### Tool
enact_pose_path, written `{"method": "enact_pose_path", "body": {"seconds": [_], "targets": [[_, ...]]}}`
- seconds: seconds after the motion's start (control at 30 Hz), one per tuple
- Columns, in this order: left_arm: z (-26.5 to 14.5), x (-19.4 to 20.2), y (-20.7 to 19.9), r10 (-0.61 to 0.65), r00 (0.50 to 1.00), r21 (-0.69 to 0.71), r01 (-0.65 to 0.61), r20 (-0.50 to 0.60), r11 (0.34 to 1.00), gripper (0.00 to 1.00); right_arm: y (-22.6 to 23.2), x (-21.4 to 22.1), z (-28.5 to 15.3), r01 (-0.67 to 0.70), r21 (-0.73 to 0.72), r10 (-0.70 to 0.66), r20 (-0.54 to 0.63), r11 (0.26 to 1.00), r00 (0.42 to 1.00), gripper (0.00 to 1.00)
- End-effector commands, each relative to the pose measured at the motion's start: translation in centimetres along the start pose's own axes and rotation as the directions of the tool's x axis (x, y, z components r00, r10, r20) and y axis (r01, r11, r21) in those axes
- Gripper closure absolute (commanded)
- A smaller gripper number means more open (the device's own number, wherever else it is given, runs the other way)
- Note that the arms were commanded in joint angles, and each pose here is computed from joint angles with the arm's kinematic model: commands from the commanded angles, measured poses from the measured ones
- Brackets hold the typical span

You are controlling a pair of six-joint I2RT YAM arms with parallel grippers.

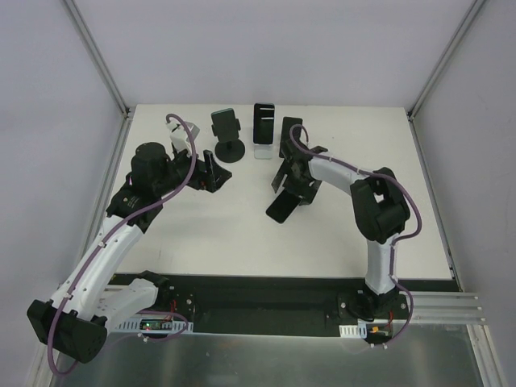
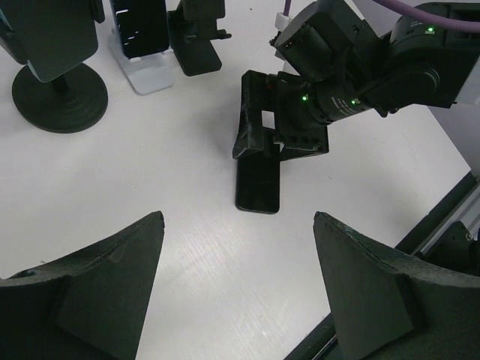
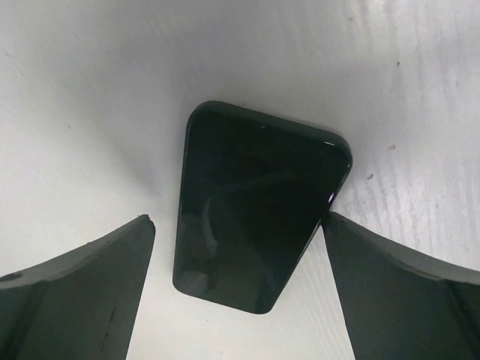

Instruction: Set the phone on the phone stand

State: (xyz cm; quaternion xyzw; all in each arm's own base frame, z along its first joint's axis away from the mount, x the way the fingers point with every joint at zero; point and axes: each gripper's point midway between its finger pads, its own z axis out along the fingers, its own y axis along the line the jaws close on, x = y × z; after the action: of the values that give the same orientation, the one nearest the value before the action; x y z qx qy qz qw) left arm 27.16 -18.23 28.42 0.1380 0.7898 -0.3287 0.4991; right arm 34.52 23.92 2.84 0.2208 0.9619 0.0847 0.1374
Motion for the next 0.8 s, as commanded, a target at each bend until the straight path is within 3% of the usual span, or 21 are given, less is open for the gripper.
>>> {"method": "enact_pose_path", "body": {"seconds": [0.0,0.17,0.4,0.77], "targets": [[0.1,-0.3,0.5,-0.012,1.000,-0.003,0.012,0.008,1.000,0.21,-2.0,-0.5,-0.4,0.153,0.189,-0.155,-0.002,0.970,0.988,0.04],[0.0,-0.4,1.0,-0.034,0.999,-0.010,0.034,0.010,0.999,0.21,-1.6,-0.7,-0.7,0.250,0.290,-0.240,-0.071,0.924,0.968,0.04],[-0.1,-0.4,1.1,-0.031,0.999,-0.016,0.031,0.017,0.999,0.21,-0.5,1.0,0.6,0.225,0.211,-0.202,-0.125,0.951,0.971,0.01],[-0.1,-0.3,1.0,-0.039,0.999,-0.008,0.040,0.010,0.999,0.21,0.6,1.5,1.3,0.246,0.107,-0.231,-0.130,0.963,0.964,0.49]]}}
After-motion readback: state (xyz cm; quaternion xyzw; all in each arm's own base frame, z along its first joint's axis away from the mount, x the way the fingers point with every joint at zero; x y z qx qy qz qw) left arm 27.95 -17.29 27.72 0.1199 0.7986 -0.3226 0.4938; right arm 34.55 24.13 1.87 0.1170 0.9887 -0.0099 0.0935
